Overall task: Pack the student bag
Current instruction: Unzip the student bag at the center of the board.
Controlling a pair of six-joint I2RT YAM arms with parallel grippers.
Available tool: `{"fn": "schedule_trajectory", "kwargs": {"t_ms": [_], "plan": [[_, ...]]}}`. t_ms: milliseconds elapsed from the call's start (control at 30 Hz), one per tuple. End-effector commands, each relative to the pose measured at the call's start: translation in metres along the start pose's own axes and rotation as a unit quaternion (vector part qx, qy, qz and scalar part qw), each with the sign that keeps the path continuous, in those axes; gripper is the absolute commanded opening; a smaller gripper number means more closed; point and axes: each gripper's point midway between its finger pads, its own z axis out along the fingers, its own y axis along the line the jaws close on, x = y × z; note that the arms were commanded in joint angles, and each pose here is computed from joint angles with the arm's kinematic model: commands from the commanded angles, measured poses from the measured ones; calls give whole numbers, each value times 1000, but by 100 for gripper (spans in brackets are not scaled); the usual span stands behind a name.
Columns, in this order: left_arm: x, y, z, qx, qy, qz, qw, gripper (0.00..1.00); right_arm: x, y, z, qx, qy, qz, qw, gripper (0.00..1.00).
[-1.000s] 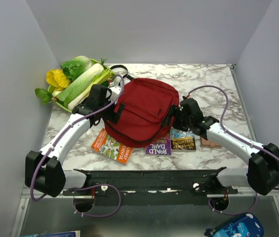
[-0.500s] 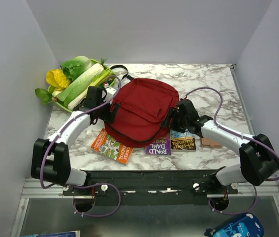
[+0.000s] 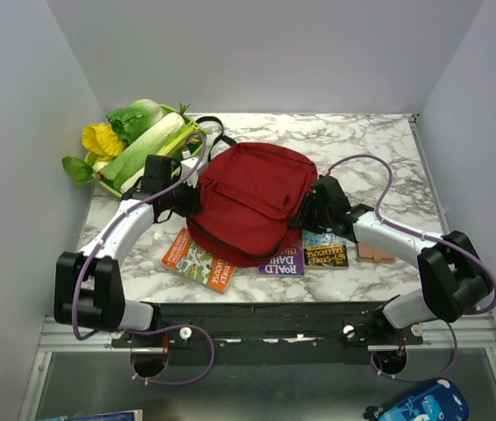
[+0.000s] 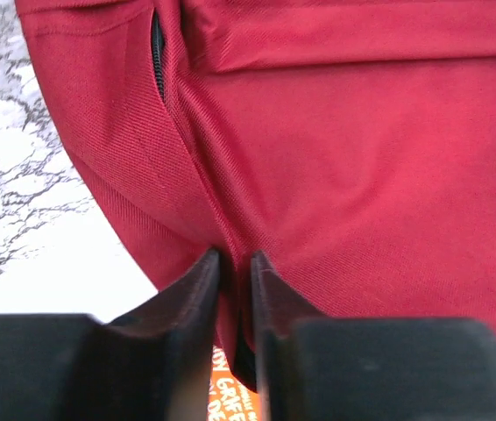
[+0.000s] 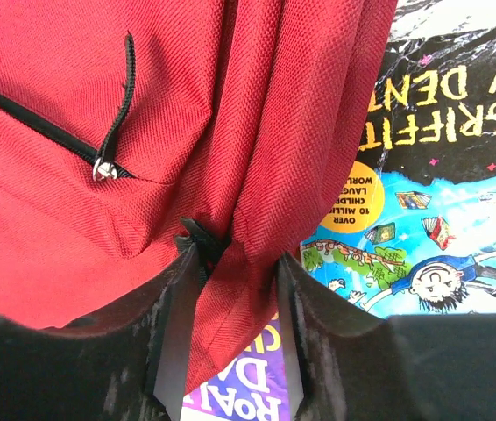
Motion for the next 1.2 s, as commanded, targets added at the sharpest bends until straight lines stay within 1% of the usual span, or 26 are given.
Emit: {"fn": "schedule_trajectory", "kwargs": {"t_ms": [0, 33, 100, 133, 200, 267, 300, 333, 367, 467, 500, 533, 567, 600, 633, 667, 733, 833, 867, 900, 967, 1000, 1067, 1100, 1133, 1167], "plan": [[-12, -39, -28, 75, -42, 37, 996, 21, -18, 18, -4, -27, -31, -14, 999, 43], [-12, -42, -32, 81, -44, 39, 995, 13, -20, 21, -6, -33, -34, -15, 999, 35], [-13, -50, -43, 89, -46, 43, 994, 10, -25, 27, -12, -46, -42, -25, 998, 25], [-14, -54, -49, 92, -49, 47, 993, 9, -28, 30, -15, -50, -47, -28, 997, 17], [-13, -68, -64, 112, -53, 59, 991, 9, -34, 34, -23, -58, -58, -34, 996, 6], [-5, -82, -75, 132, -42, 64, 988, 8, -36, 37, -29, -63, -62, -37, 995, 1], [-2, -90, -80, 140, -41, 81, 986, 9, -36, 37, -31, -64, -63, -37, 995, 1], [5, -95, -83, 146, -34, 89, 985, 11, -37, 38, -35, -69, -67, -38, 995, 1], [19, -100, -85, 153, -12, 85, 984, 14, -34, 35, -36, -67, -66, -38, 995, 1], [49, -113, -91, 162, 32, 96, 982, 36, -28, 33, -41, -70, -65, -41, 995, 1], [49, -109, -96, 146, 25, 114, 982, 42, -22, 27, -40, -64, -59, -42, 995, 1], [44, -107, -99, 128, 14, 104, 986, 55, -16, 27, -40, -71, -48, -43, 995, 1], [38, -107, -102, 121, -6, 117, 986, 62, -11, 25, -40, -71, -44, -43, 996, 1], [33, -110, -108, 122, -22, 127, 984, 74, -5, 19, -37, -65, -37, -44, 996, 1], [29, -111, -111, 115, -26, 136, 984, 96, 0, 15, -36, -62, -31, -44, 997, 1], [20, -115, -114, 112, -36, 140, 983, 99, 2, 13, -34, -60, -27, -44, 997, 1], [8, -114, -114, 100, -41, 136, 985, 99, 14, 8, -30, -56, -13, -44, 997, 1], [-25, -121, -115, 103, -73, 111, 986, 99, 30, 7, -27, -59, 2, -48, 997, 1], [-44, -125, -115, 105, -100, 114, 983, 99, 32, 6, -27, -59, 3, -48, 997, 1], [-50, -130, -106, 112, -97, 87, 985, 99, 38, 8, -27, -61, 7, -50, 997, 1], [-70, -138, -94, 121, -118, 82, 982, 99, 41, 10, -29, -63, 5, -52, 997, 1], [-68, -147, -75, 133, -94, 67, 984, 99, 44, 13, -31, -66, 5, -55, 996, 1], [-82, -158, -59, 145, -99, 75, 982, 99, 41, 18, -35, -71, -2, -57, 996, 1], [-78, -160, -39, 146, -78, 73, 983, 98, 44, 20, -37, -73, 1, -59, 996, 1], [-78, -169, -29, 155, -72, 78, 982, 98, 43, 22, -40, -77, -1, -60, 995, 1], [-87, -174, -22, 158, -80, 85, 980, 98, 37, 22, -42, -71, -16, -58, 996, 1]]}}
